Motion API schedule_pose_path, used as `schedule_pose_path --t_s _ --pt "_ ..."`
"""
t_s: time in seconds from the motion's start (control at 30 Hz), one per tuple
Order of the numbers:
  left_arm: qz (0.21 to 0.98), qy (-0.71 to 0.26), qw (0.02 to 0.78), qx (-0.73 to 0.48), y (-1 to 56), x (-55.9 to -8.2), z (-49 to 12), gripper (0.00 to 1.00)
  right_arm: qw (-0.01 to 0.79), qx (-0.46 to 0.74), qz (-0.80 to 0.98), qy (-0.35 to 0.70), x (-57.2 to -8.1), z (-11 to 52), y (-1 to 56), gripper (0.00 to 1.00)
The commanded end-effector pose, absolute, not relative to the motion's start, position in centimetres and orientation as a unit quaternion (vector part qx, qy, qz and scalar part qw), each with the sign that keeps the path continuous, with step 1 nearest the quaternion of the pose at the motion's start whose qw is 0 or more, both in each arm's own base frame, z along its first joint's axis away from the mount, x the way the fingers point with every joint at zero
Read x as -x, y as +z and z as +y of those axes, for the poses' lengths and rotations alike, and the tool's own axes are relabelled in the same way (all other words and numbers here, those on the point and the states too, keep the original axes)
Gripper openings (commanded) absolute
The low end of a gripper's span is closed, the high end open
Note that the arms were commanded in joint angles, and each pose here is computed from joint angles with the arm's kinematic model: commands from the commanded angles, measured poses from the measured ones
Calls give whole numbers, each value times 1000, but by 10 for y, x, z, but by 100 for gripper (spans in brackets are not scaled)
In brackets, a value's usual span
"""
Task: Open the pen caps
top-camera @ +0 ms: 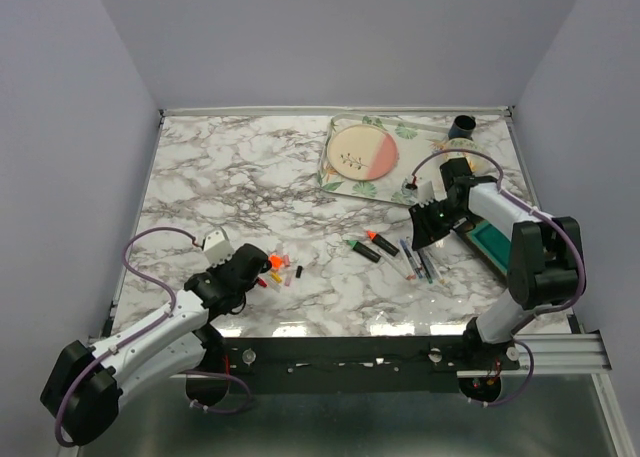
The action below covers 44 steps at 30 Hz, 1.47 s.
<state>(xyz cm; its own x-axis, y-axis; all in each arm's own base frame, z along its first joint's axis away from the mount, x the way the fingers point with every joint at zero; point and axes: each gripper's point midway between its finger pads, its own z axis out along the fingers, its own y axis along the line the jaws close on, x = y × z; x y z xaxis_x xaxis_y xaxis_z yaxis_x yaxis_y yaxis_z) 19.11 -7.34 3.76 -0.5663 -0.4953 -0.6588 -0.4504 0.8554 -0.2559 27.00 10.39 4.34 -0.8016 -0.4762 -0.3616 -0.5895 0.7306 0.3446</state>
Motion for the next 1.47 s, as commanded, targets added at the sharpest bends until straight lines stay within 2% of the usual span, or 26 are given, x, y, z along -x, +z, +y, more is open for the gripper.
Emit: schedule_pose_path --t_s 0.0,0.3,0.43,0.47,0.53,0.57,0.7,0.73,0.77,0.83,0.9,1.03,1.2,1.43 --pt "877 -30 389 280 36 -205 -70 25 161 306 913 218 -279 107 64 43" --pt "883 -40 377 277 36 -210 -74 54 222 321 896 213 -285 109 93 48" --pt "878 -52 385 279 47 -212 -75 64 246 328 888 210 -287 109 105 48" --pt "875 -59 391 279 54 -213 -75 70 254 328 885 209 -288 109 109 48" --pt "870 -74 399 279 67 -216 -79 74 290 332 874 203 -291 107 127 51" --pt "867 -83 408 273 76 -216 -79 79 307 325 872 199 -293 101 134 52" --pt "857 -120 433 251 111 -222 -88 95 426 299 834 185 -300 86 193 64" --pt "857 -132 436 240 119 -222 -92 96 450 286 827 176 -301 77 205 74" --pt "848 -153 450 234 138 -226 -97 99 493 272 812 155 -298 65 228 80" --pt "847 -170 462 202 157 -228 -104 99 540 243 795 129 -300 52 251 99" --pt "836 -191 484 174 191 -233 -112 99 593 174 782 76 -299 26 278 100" --pt "831 -202 510 89 242 -237 -124 99 648 76 758 15 -286 -2 316 100" --pt "826 -181 532 37 281 -240 -123 99 649 -8 761 -2 -263 -17 347 100" --pt "811 -178 557 14 308 -236 -118 99 663 -30 748 -28 -247 -27 370 100"
